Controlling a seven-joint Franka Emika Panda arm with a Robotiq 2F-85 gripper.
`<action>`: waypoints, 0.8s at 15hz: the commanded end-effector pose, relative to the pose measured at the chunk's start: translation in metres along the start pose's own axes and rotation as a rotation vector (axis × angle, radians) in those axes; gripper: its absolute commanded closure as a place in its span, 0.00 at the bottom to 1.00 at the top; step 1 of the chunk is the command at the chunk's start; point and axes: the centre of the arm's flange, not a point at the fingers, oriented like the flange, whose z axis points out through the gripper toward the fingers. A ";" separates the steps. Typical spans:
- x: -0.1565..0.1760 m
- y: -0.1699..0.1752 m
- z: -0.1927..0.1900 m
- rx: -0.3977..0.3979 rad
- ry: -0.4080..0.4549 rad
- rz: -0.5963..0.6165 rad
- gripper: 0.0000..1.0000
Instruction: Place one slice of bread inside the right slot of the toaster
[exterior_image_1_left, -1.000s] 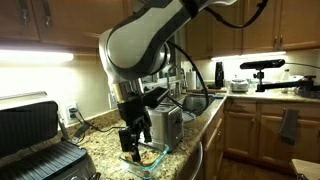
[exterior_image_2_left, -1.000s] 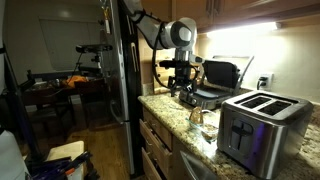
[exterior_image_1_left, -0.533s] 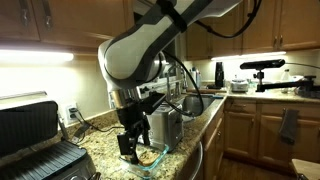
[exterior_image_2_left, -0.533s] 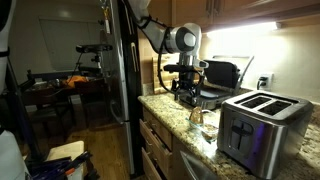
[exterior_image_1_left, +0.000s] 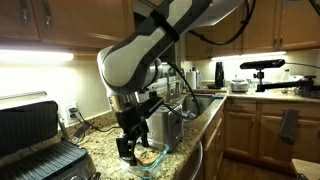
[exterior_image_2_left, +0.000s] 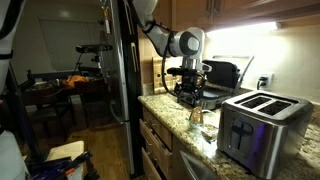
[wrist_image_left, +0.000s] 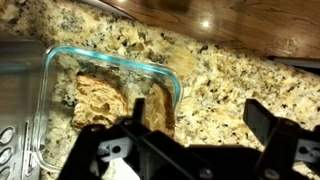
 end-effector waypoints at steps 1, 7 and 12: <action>0.008 0.005 0.000 -0.009 -0.014 0.033 0.00; 0.017 0.013 0.003 -0.011 -0.016 0.050 0.00; 0.027 0.019 0.006 -0.014 -0.022 0.067 0.00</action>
